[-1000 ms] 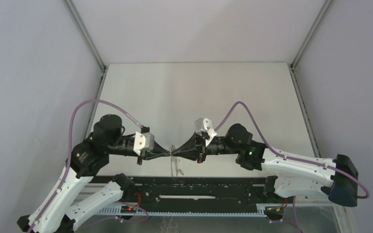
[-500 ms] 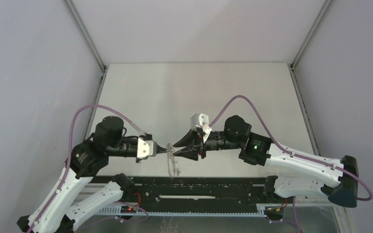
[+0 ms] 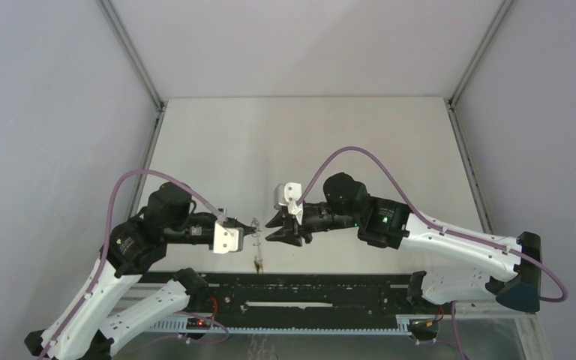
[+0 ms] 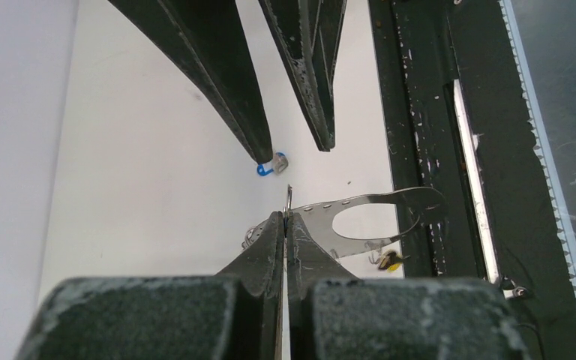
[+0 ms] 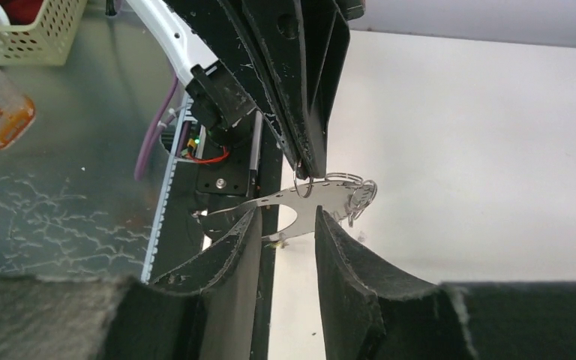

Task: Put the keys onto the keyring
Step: Adjust the keyring.

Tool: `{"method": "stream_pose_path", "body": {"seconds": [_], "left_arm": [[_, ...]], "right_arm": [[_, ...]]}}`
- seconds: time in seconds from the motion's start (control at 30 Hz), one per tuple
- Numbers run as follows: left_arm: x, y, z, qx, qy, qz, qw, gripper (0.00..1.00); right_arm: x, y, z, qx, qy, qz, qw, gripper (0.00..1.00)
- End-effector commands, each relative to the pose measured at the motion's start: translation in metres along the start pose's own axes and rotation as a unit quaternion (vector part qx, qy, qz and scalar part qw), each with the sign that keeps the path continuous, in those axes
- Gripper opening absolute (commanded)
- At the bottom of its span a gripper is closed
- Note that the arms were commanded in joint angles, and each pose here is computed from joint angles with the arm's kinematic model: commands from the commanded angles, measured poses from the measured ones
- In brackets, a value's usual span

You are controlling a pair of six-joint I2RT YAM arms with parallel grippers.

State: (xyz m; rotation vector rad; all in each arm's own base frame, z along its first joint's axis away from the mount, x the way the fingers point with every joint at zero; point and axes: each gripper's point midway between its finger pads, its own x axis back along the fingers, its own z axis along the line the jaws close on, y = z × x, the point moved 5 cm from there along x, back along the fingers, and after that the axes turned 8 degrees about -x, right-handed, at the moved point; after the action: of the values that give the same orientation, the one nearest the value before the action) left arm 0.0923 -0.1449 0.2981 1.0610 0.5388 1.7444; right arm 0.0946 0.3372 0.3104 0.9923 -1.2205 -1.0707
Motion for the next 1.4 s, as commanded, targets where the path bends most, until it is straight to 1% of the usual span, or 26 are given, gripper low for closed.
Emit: {"method": "stream_pose_path", "body": {"seconds": [0.0, 0.2, 0.33, 0.5, 0.73, 0.9, 1.07, 1.1, 1.23, 1.3, 1.33, 1.37], "left_arm": [[0.003, 0.011, 0.01, -0.016, 0.016, -0.013, 1.0, 0.0], [0.001, 0.012, 0.009, -0.004, 0.012, -0.017, 1.0, 0.0], [0.001, 0.015, 0.01, 0.0, 0.012, -0.022, 1.0, 0.0], [0.003, 0.016, 0.011, 0.001, 0.016, -0.022, 1.0, 0.0], [0.004, 0.017, 0.011, 0.003, 0.018, -0.023, 1.0, 0.0], [0.004, 0.018, 0.011, 0.004, 0.019, -0.026, 0.999, 0.0], [0.004, 0.021, 0.011, 0.01, 0.018, -0.034, 0.999, 0.0], [0.003, 0.021, 0.011, 0.011, 0.018, -0.035, 0.999, 0.0], [0.004, 0.021, 0.01, 0.014, 0.017, -0.036, 0.999, 0.0], [0.003, 0.023, 0.01, 0.02, 0.017, -0.04, 0.999, 0.0], [0.004, 0.024, 0.011, 0.024, 0.019, -0.042, 0.999, 0.04], [0.004, 0.025, 0.011, 0.03, 0.02, -0.044, 0.998, 0.18]], "right_arm": [[-0.001, 0.02, -0.001, 0.054, -0.017, -0.018, 0.998, 0.4], [-0.008, 0.027, -0.002, 0.073, -0.023, -0.027, 0.997, 0.38], [-0.013, 0.027, -0.004, 0.075, -0.022, -0.019, 0.997, 0.37], [-0.017, 0.025, -0.005, 0.074, -0.017, -0.009, 0.997, 0.32], [-0.019, 0.018, -0.004, 0.066, -0.007, 0.008, 0.998, 0.29], [-0.021, 0.016, -0.005, 0.064, -0.006, 0.015, 0.998, 0.21], [-0.025, 0.023, -0.008, 0.048, -0.02, -0.004, 0.999, 0.02], [-0.026, 0.024, -0.009, 0.043, -0.021, -0.009, 0.999, 0.0], [-0.027, 0.026, -0.009, 0.027, -0.031, -0.044, 0.998, 0.0], [-0.025, 0.029, -0.01, 0.018, -0.044, -0.077, 0.996, 0.0], [-0.022, 0.029, -0.01, 0.016, -0.051, -0.093, 0.994, 0.0], [-0.02, 0.029, -0.009, 0.01, -0.051, -0.11, 0.993, 0.0]]}}
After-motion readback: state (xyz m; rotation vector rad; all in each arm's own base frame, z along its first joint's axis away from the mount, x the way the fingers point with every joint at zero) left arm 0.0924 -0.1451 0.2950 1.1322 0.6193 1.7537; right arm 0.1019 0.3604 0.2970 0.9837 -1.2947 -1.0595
